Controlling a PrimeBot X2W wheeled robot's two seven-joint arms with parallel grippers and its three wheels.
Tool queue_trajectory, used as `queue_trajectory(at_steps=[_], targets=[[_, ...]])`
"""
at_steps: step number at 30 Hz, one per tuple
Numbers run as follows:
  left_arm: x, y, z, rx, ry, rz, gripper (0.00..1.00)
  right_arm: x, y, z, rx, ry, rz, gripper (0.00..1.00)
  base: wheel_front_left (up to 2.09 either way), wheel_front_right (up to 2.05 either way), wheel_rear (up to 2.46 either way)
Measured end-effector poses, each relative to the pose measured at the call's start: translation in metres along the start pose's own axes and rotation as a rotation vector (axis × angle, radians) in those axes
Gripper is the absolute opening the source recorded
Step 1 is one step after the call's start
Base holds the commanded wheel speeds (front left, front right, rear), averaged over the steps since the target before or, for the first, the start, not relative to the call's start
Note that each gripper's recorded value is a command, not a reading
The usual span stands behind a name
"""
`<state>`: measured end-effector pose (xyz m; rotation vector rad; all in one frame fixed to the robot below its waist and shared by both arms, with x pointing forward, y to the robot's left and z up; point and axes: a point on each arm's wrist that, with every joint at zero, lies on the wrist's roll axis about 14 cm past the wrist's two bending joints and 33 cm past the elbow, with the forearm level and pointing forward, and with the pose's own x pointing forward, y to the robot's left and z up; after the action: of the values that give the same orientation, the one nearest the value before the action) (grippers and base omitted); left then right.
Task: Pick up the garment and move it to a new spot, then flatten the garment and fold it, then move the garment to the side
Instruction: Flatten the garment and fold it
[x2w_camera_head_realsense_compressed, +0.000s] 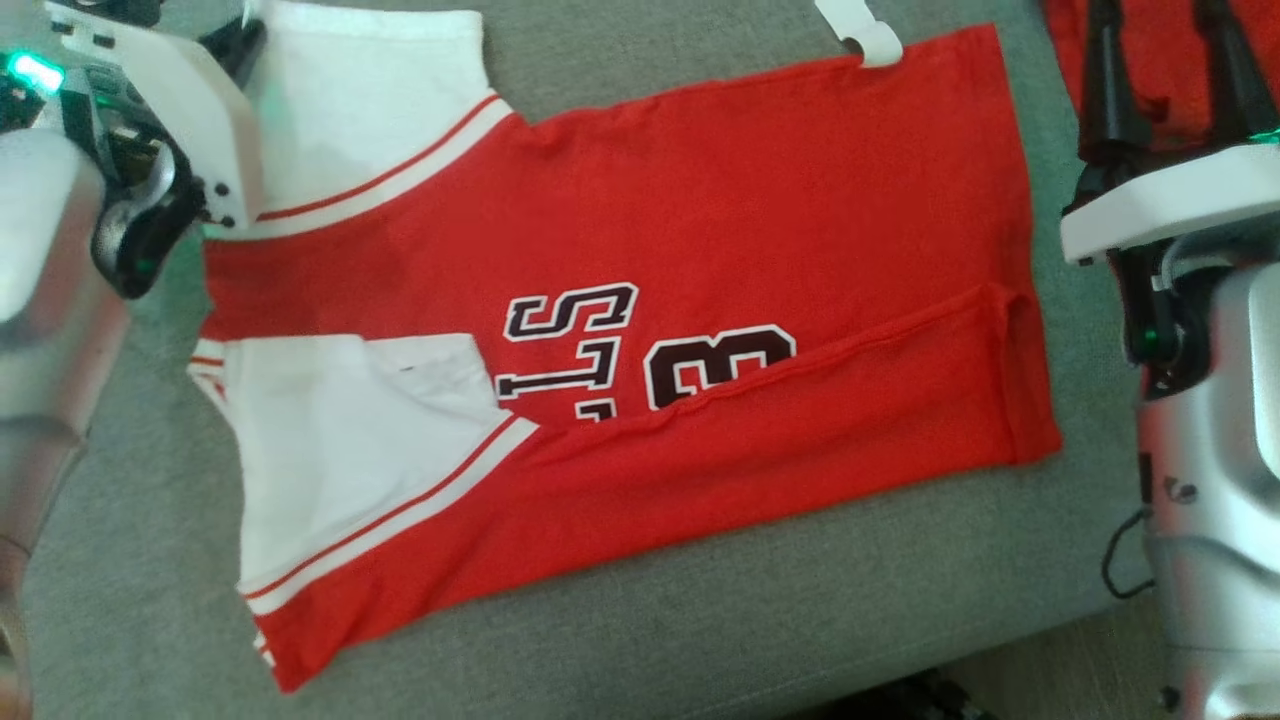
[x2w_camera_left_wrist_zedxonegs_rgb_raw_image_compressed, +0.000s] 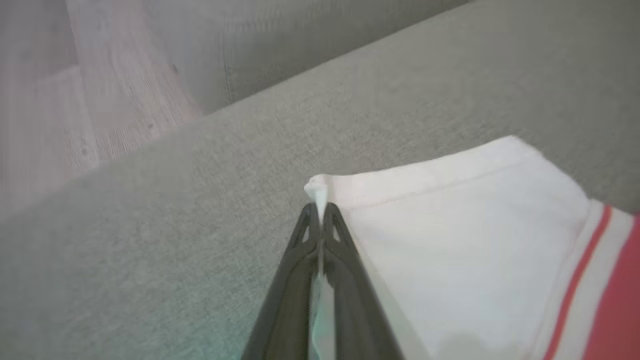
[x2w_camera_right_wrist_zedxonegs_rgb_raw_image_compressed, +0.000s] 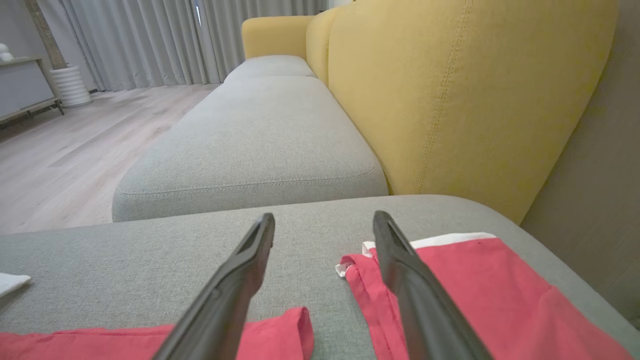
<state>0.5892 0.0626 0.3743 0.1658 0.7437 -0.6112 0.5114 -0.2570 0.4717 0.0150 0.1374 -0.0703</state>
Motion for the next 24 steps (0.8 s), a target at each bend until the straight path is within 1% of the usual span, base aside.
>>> queue_trajectory(at_steps=[2,4,7,9,12,16,19,24], targets=[[-0.009,0.002,0.017,0.021,-0.108,0.015,0.0,0.0,0.006,-0.003,-0.04,0.039,0.038,1.0,0.0,0.0,0.0],[-0.023,0.002,0.038,0.056,-0.22,0.029,0.0,0.001,0.013,-0.005,-0.054,0.062,0.07,1.0,0.0,0.0,0.0],[-0.044,-0.007,0.065,0.096,-0.36,0.032,0.0,0.002,0.016,-0.007,-0.072,0.096,0.103,1.0,0.0,0.0,0.0],[-0.059,-0.015,0.077,0.118,-0.424,0.028,0.0,0.002,0.015,-0.012,-0.086,0.13,0.112,1.0,0.0,0.0,0.0],[-0.078,-0.025,0.078,0.143,-0.467,0.017,0.0,0.002,0.016,-0.027,-0.101,0.211,0.129,1.0,0.0,0.0,0.0],[-0.095,-0.036,0.059,0.144,-0.47,0.014,0.0,0.003,0.021,-0.05,-0.117,0.32,0.154,1.0,0.0,0.0,0.0],[-0.105,-0.044,0.045,0.145,-0.466,0.013,0.0,0.008,0.022,-0.061,-0.108,0.366,0.156,1.0,0.0,0.0,0.0],[-0.119,-0.048,0.038,0.144,-0.48,0.013,0.0,0.017,0.022,-0.075,-0.121,0.428,0.153,1.0,0.0,0.0,0.0]])
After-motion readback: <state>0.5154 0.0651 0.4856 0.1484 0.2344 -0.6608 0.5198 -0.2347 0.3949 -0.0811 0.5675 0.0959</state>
